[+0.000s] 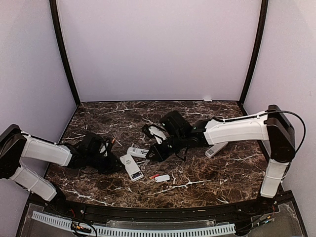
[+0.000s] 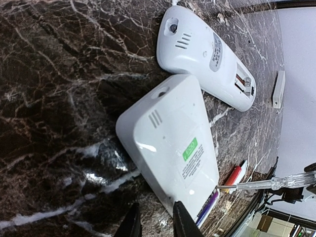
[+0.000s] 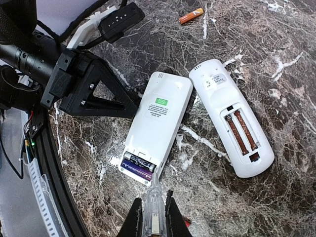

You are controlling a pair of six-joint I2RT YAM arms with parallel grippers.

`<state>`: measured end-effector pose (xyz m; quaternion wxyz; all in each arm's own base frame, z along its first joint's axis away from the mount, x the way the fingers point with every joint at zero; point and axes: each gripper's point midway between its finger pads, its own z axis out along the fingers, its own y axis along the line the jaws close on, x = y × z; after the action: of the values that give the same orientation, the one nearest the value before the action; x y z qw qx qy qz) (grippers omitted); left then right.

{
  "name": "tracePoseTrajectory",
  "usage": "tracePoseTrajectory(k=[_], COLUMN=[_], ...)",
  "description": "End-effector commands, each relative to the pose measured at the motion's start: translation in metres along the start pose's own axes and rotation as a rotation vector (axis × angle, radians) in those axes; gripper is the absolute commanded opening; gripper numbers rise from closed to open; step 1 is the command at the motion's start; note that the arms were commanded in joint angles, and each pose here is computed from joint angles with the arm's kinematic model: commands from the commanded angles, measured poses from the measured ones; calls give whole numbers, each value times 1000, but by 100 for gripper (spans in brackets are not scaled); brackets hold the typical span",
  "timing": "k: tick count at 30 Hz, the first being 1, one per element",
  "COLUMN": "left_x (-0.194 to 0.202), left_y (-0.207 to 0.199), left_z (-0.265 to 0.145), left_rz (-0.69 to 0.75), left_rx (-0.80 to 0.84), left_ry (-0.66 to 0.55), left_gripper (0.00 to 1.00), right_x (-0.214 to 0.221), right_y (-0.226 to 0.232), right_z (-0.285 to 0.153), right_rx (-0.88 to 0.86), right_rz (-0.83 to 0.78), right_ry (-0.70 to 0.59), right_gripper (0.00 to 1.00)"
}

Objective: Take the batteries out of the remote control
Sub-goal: Remove the battery from the remote control without the battery cover.

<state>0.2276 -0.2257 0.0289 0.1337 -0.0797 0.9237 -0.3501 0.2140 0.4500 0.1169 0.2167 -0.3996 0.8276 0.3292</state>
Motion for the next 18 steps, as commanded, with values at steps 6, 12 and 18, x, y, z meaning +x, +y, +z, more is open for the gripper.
tracePoseTrajectory(k=[6, 12, 18], left_x=[6, 7, 8], left_y=[4, 3, 3], left_z=[6, 8, 9], left_rz=[-9, -12, -12], left_rx=[13, 19, 23], left_ry=[33, 42, 47], left_gripper=[18, 16, 15], right_x=[18, 17, 13], right_y=[-17, -25, -31], right_z=[13, 12, 9], right_rx=[-91, -103, -109], right_rz=[223, 300, 372], right_ry=[31, 11, -24], right_gripper=[0, 0, 0])
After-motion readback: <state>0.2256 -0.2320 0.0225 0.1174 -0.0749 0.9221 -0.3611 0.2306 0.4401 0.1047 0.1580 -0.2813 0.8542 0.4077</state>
